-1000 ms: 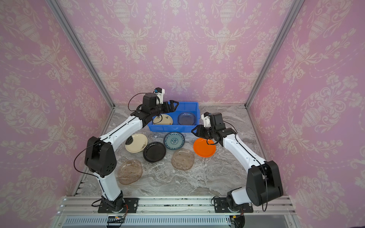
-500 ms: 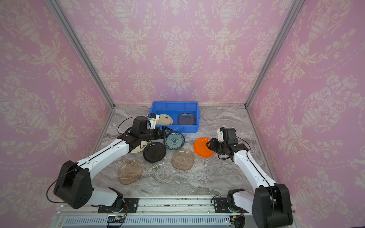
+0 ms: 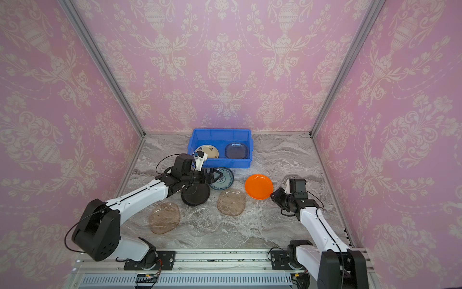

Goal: Place the plates into the plastic bin on the countertop
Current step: Pick up the plate from the middle-right of the table.

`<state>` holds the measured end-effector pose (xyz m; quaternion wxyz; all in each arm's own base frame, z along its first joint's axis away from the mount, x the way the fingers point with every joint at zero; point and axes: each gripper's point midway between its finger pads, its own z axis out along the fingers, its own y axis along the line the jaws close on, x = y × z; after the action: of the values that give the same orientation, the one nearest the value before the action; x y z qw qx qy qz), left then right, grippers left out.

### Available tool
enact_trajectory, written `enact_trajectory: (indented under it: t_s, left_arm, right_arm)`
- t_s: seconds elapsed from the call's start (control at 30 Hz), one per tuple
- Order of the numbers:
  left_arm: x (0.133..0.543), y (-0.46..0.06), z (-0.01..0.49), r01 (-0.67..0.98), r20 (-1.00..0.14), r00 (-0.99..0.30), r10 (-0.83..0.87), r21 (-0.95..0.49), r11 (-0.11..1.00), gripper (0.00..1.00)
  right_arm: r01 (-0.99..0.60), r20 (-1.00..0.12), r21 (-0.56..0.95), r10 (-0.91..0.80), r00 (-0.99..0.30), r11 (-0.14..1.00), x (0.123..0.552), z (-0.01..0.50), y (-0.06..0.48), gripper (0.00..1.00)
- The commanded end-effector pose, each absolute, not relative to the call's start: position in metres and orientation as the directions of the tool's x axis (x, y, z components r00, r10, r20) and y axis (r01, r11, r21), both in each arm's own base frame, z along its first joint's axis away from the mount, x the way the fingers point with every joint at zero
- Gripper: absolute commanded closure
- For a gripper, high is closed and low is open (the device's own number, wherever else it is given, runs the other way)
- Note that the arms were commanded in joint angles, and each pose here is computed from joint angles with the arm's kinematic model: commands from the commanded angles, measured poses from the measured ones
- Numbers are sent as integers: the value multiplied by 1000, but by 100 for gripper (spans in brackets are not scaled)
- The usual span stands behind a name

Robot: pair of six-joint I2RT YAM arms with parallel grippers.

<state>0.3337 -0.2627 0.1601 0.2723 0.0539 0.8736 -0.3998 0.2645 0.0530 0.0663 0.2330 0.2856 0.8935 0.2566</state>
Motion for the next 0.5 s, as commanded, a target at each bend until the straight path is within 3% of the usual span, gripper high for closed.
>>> enact_trajectory:
  t_s: [0.0,0.47]
  left_arm:
    - [346,-273,170,330,-529,-838,-133,-687,648,4]
    - [357,-283,171,338,-524,-840,-142,-709,619,4]
  right_arm:
    - [403,-279,630,678,-681,664,278,64,50,65]
    - [432,-236,667,723,-650,607,303,39,52,65]
